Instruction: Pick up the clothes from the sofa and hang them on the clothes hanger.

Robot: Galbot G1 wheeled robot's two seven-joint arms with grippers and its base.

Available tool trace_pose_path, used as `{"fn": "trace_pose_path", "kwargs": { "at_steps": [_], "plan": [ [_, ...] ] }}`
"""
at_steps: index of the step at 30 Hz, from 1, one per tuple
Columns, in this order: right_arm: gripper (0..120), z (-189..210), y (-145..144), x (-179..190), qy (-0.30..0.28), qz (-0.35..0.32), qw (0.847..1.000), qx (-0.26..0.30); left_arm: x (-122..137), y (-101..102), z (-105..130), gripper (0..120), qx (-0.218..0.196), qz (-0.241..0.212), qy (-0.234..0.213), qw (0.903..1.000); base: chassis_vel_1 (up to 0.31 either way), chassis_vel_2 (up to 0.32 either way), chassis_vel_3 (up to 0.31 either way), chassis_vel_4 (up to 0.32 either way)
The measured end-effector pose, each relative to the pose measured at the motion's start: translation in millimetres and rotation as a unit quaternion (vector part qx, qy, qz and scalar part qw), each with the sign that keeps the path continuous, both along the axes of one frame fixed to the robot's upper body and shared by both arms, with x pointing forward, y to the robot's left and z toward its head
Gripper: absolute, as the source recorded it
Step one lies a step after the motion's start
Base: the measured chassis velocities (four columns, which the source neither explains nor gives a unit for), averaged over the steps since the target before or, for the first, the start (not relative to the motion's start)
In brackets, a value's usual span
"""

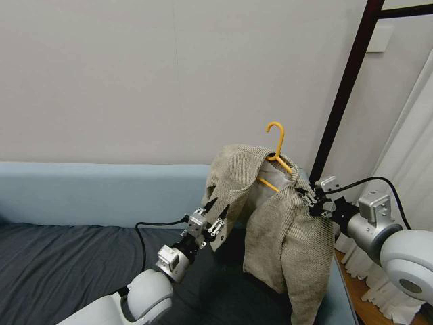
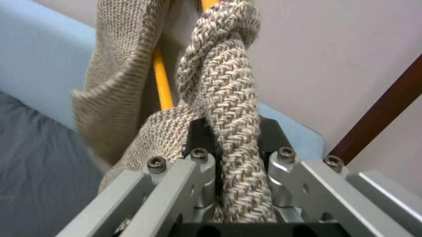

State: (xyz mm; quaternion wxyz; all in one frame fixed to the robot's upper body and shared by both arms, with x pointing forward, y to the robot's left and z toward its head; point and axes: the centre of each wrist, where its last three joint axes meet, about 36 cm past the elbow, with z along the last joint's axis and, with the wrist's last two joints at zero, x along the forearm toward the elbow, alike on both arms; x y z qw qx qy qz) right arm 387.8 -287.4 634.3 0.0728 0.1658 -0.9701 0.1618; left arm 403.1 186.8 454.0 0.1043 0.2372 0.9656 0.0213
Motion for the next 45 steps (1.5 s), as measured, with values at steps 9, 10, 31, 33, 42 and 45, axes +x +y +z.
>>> {"fn": "trace_pose_path", "kwargs": {
  "at_steps": [9, 10, 31, 33, 42, 45],
  "plan": [
    [8, 6.6, 8.6, -12.1, 0.005, -0.009, 1.000, -0.001, -68.9, 28.4, -26.1, 94, -0.044, 0.091, 0.058, 0.9932, 0.000, 0.000, 0.000, 0.000],
    [8, 7.7, 9.7, -13.9, 0.006, -0.012, 1.000, -0.001, -77.8, 28.8, -30.0, 98, -0.048, 0.098, 0.061, 0.9922, 0.000, 0.000, 0.000, 0.000],
    [8, -3.2, 8.4, -25.5, -0.026, -0.057, 0.996, 0.055, -196.7, 32.8, -90.7, 100, -0.092, 0.256, 0.053, 0.9609, 0.000, 0.000, 0.000, 0.000],
    [8, -2.2, 5.8, -29.8, -0.030, -0.064, 0.996, 0.062, -203.3, 41.0, -89.0, 100, -0.091, 0.261, 0.040, 0.9602, 0.000, 0.000, 0.000, 0.000],
    [8, -4.8, 3.0, -33.8, -0.036, -0.077, 0.994, 0.069, -208.0, 52.6, -88.1, 100, -0.089, 0.256, 0.021, 0.9623, 0.000, 0.000, 0.000, 0.000],
    [8, -4.2, 2.6, -34.7, -0.040, -0.085, 0.993, 0.071, -207.5, 52.7, -88.0, 100, -0.090, 0.256, 0.020, 0.9624, 0.000, 0.000, 0.000, 0.000]
  ]
}}
